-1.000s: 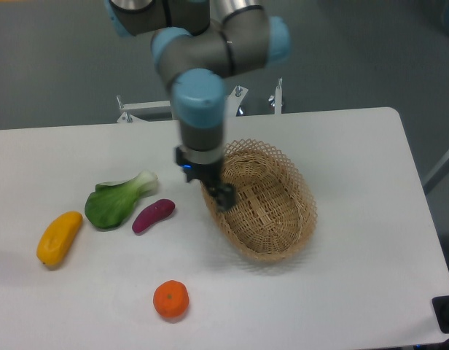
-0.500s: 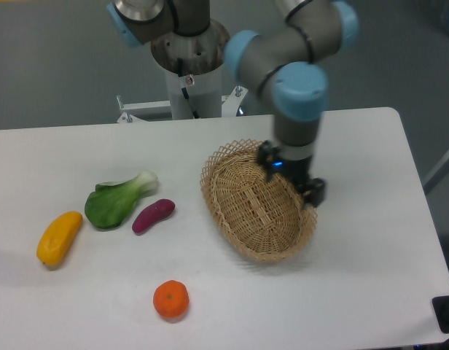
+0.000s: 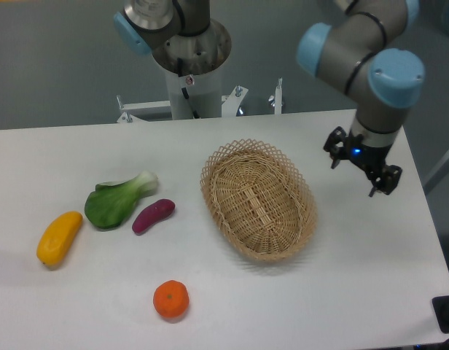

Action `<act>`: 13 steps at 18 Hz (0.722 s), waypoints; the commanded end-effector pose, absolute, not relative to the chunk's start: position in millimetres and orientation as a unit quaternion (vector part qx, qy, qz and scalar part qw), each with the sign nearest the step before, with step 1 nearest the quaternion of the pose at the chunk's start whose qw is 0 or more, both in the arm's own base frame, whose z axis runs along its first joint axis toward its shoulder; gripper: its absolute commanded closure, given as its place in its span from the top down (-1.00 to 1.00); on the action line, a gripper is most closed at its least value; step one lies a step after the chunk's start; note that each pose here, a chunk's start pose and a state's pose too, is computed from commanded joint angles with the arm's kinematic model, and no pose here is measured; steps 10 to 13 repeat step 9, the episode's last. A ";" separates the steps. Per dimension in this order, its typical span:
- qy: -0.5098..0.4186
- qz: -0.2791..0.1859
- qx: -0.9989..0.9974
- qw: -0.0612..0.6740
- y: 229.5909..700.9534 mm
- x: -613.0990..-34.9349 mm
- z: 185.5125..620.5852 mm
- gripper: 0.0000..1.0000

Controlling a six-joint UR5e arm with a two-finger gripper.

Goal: Place the green vegetable on the table

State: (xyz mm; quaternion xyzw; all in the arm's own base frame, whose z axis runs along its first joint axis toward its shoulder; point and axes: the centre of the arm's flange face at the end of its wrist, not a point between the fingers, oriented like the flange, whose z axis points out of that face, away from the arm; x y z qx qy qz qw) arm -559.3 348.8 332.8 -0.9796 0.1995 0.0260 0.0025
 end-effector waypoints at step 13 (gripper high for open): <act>0.196 0.027 -0.980 0.005 341.6 -567.4 333.2 1.00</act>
